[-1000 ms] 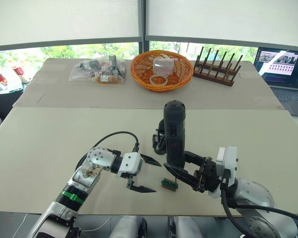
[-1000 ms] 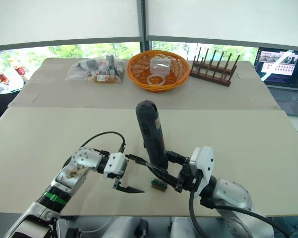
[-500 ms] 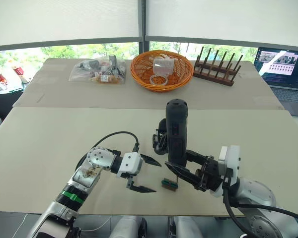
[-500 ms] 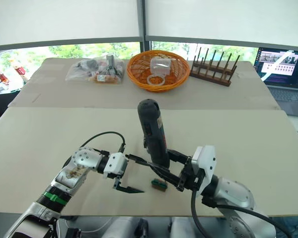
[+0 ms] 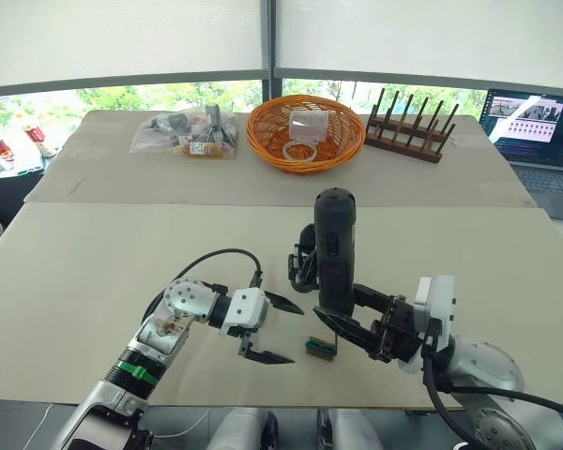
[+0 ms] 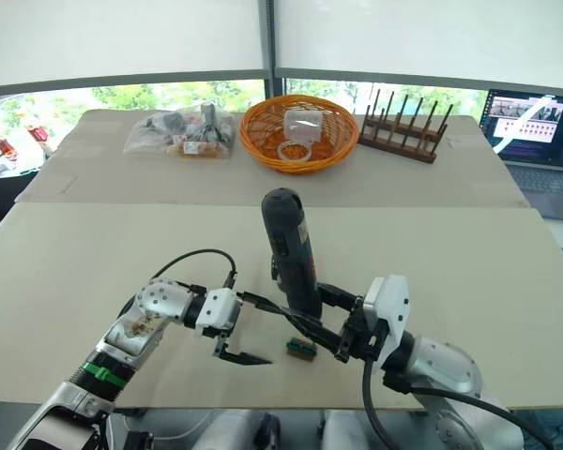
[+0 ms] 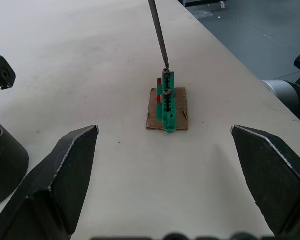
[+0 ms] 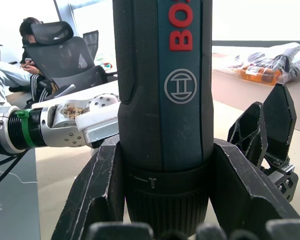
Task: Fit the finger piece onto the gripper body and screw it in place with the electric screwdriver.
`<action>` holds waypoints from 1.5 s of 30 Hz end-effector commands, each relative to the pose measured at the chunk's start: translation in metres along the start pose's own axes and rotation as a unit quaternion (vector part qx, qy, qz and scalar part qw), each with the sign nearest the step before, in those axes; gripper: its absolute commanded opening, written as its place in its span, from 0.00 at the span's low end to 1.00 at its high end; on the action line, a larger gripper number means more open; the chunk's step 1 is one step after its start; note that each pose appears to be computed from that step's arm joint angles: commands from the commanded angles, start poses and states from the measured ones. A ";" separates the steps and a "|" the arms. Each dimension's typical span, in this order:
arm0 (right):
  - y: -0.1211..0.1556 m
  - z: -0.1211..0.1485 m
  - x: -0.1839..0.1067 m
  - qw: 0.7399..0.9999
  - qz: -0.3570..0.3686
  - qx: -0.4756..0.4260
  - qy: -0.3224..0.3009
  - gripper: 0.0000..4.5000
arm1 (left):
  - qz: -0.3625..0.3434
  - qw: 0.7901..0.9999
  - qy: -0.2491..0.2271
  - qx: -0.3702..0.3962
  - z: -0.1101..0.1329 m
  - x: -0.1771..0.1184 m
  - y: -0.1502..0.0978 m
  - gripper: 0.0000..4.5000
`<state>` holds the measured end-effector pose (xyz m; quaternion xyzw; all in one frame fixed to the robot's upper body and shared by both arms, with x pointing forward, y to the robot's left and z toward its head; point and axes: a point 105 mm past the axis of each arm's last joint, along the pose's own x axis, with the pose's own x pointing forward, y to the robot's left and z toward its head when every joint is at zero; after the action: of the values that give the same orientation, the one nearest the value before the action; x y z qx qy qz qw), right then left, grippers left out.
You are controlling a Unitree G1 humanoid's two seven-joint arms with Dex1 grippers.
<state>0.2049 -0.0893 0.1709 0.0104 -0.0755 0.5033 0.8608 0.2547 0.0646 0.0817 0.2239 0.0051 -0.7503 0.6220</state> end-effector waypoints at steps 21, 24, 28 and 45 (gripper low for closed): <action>0.007 0.012 0.005 0.999 0.021 -0.013 -0.026 0.42 | 0.001 1.000 -0.008 0.027 0.009 0.000 0.003 1.00; 0.006 0.012 0.004 0.999 0.020 -0.014 -0.024 0.42 | 0.001 1.000 -0.008 0.027 0.009 0.000 0.003 1.00; 0.006 0.015 0.003 0.999 0.021 -0.017 -0.026 0.42 | 0.002 1.000 -0.008 0.027 0.009 0.000 0.003 1.00; 0.002 0.010 0.001 1.000 0.012 -0.008 -0.023 0.42 | 0.001 1.000 -0.008 0.028 0.009 0.000 0.003 1.00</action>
<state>0.2059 -0.0877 0.1667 0.0157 -0.0647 0.5099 0.8576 0.2550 0.0645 0.0819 0.2242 0.0046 -0.7494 0.6230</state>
